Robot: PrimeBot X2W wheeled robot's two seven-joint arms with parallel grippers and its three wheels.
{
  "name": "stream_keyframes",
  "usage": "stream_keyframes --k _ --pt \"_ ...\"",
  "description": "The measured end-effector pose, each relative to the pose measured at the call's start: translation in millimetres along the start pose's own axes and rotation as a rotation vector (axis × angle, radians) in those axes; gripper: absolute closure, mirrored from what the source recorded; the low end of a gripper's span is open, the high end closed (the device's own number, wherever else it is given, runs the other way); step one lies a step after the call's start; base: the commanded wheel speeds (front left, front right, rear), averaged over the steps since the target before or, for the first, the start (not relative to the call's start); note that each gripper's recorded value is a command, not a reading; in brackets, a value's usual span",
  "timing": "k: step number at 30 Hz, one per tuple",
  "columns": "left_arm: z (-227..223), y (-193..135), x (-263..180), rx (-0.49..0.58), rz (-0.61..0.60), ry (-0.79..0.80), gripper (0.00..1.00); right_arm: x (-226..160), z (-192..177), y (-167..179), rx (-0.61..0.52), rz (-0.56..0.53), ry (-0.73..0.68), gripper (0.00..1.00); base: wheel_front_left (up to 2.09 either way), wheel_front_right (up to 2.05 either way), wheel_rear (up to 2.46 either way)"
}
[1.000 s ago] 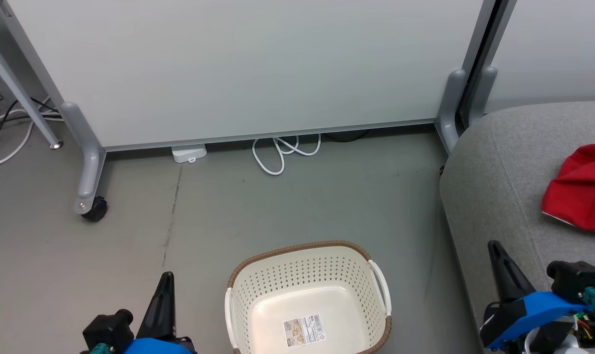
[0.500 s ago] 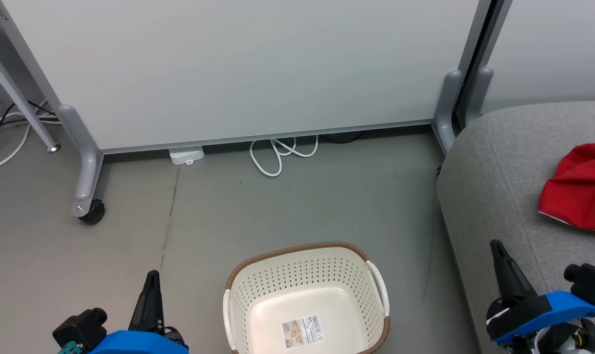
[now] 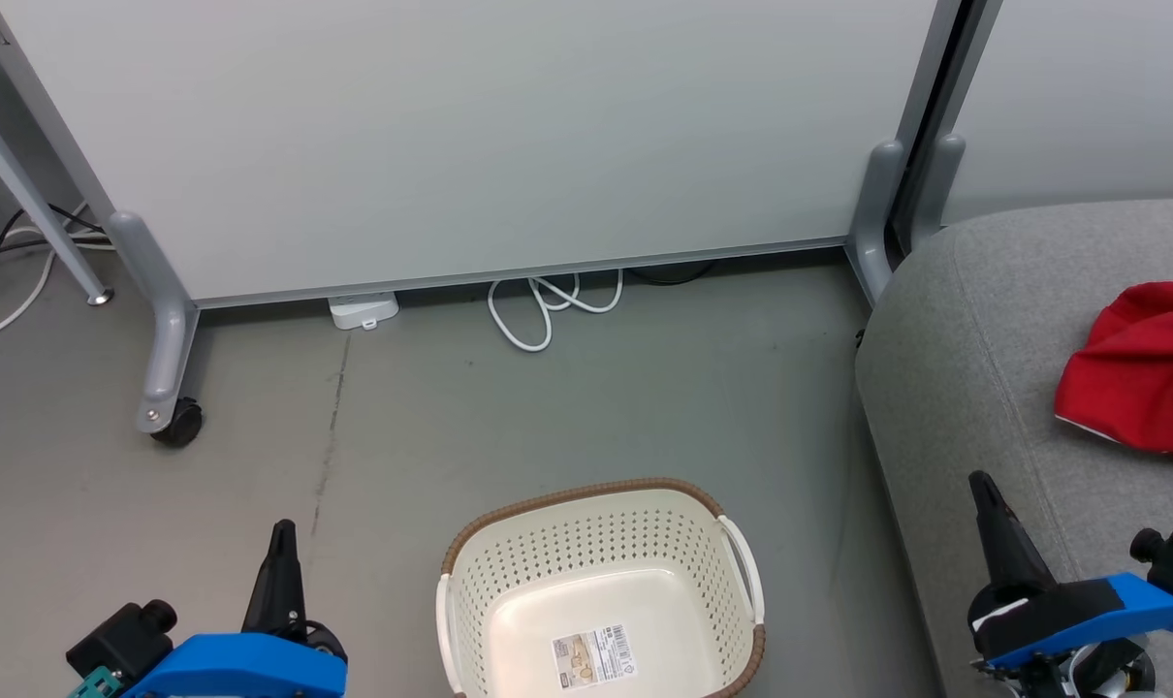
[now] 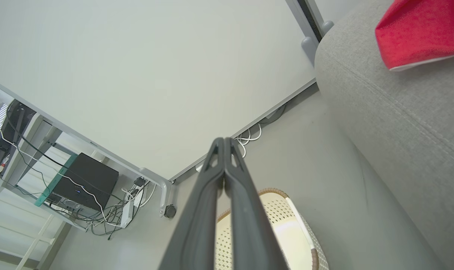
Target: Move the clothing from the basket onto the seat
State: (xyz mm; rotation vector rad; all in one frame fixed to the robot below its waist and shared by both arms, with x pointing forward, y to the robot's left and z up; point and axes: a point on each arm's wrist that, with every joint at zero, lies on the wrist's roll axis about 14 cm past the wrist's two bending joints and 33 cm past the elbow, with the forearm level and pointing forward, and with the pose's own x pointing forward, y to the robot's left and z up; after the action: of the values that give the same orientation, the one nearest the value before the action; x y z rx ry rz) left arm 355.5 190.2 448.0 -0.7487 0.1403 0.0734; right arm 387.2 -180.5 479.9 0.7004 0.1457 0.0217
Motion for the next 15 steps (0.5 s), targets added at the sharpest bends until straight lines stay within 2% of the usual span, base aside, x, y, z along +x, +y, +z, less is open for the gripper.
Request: stream_keyframes --k 15 --pt "9.6 -2.9 5.6 -0.183 0.001 -0.013 1.0 -0.9 3.9 -0.3 0.193 0.006 -0.019 1.0 0.0 0.0 0.0"
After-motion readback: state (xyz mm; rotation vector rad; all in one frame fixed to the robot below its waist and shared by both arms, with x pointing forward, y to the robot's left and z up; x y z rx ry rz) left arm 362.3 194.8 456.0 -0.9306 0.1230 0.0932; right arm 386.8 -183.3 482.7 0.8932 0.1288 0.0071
